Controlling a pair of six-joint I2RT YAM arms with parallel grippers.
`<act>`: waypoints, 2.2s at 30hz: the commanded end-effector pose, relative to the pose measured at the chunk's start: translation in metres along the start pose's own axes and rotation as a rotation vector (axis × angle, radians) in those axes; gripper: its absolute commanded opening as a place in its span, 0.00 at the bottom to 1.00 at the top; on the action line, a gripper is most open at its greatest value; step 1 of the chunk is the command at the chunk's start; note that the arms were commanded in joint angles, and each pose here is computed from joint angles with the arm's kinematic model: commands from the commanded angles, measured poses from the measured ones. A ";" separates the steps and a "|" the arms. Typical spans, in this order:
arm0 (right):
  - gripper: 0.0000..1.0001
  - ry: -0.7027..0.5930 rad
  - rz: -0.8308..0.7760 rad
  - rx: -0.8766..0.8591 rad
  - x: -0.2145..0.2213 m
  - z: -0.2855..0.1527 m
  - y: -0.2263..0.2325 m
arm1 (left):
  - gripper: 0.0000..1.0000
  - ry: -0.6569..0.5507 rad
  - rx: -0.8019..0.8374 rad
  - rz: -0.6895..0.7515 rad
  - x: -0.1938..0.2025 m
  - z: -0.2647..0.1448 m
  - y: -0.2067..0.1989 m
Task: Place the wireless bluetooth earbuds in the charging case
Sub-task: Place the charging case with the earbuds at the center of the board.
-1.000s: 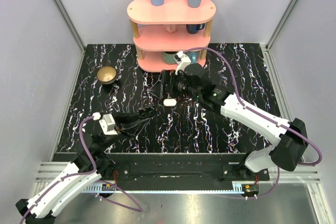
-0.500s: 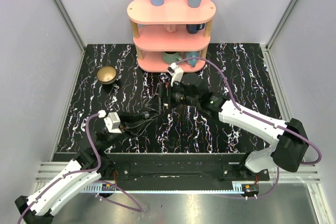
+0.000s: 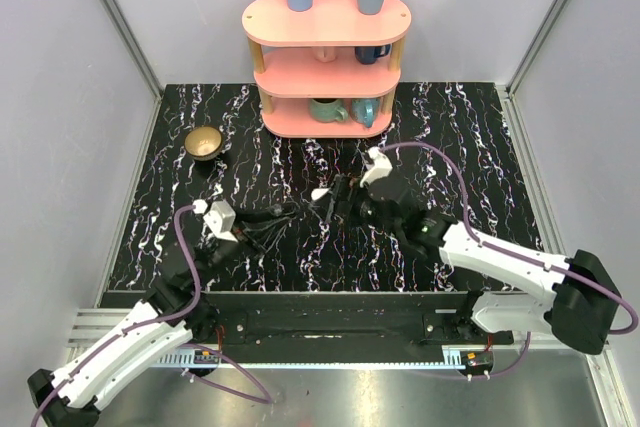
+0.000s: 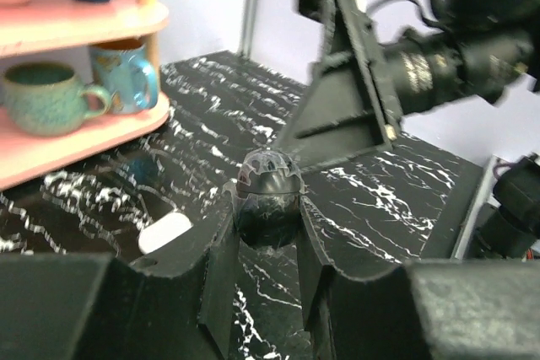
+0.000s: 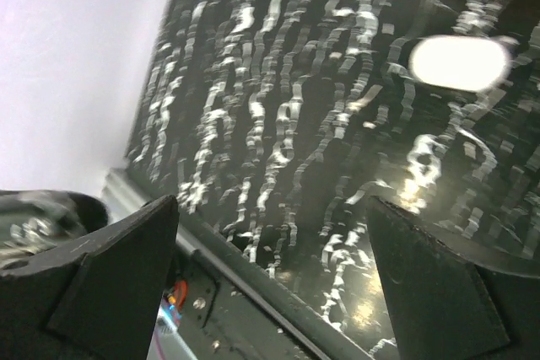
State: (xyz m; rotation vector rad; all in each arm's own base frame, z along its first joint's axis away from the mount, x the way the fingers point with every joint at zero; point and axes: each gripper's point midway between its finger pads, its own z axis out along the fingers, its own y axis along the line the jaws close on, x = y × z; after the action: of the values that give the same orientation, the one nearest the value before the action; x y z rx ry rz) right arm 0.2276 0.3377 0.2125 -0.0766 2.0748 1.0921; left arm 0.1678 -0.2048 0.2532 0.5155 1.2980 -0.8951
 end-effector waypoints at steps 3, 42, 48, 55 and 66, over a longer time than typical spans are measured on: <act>1.00 -0.263 0.083 0.236 -0.031 -0.031 -0.055 | 0.00 0.132 -0.265 -0.147 0.020 0.007 0.040; 1.00 -0.286 0.024 0.197 -0.043 -0.106 -0.051 | 0.06 0.226 -0.231 -0.883 0.170 0.112 0.035; 1.00 -0.286 0.016 0.204 -0.044 -0.104 -0.051 | 0.16 0.258 -0.292 -0.908 0.190 0.103 0.043; 1.00 -0.279 0.018 0.218 -0.042 -0.101 -0.054 | 0.30 0.323 -0.368 -0.896 0.210 0.085 0.049; 1.00 -0.270 0.010 0.226 -0.042 -0.096 -0.053 | 0.53 0.391 -0.456 -0.826 0.216 0.073 0.059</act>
State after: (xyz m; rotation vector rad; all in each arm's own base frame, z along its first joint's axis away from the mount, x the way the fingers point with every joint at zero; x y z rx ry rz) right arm 0.2140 0.2188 0.2113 0.1812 1.9917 0.7830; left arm 0.2497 -0.2911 0.0368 -0.2463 2.1362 -1.1774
